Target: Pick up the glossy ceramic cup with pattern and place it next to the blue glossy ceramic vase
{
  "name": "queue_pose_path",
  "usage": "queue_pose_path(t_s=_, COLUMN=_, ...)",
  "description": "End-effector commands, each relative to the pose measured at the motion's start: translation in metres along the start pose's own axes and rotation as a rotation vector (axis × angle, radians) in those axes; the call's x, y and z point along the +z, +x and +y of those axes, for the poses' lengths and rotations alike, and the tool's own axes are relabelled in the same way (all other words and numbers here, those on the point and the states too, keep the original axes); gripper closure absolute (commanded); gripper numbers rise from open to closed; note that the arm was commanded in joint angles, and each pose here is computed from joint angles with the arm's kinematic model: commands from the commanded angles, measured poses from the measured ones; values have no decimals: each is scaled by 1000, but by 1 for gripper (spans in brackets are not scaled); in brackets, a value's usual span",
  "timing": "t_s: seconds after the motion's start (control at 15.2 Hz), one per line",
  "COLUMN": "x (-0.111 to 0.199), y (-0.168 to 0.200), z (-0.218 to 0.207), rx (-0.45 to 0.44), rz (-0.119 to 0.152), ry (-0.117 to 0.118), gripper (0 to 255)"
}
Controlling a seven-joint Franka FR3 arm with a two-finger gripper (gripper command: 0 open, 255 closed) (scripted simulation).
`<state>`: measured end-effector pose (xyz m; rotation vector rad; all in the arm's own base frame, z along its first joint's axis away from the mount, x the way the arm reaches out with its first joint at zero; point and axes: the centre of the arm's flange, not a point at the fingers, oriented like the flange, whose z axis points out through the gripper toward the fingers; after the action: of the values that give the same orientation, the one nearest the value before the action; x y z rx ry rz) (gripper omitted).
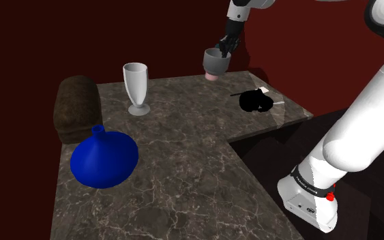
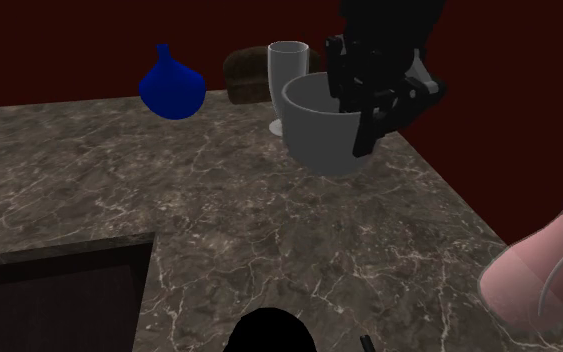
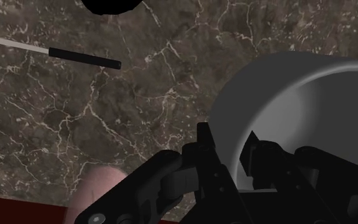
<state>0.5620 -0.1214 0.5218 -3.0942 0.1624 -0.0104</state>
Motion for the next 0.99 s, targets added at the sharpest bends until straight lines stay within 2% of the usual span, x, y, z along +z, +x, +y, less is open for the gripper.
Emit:
queue_pose_path(t_s=0.0, x=-12, y=0, z=0, rx=0, rz=1, ry=0, gripper=255)
queue_pose_path(t_s=0.92, x=-86, y=1, z=-3, rx=0, rz=1, ry=0, gripper=255)
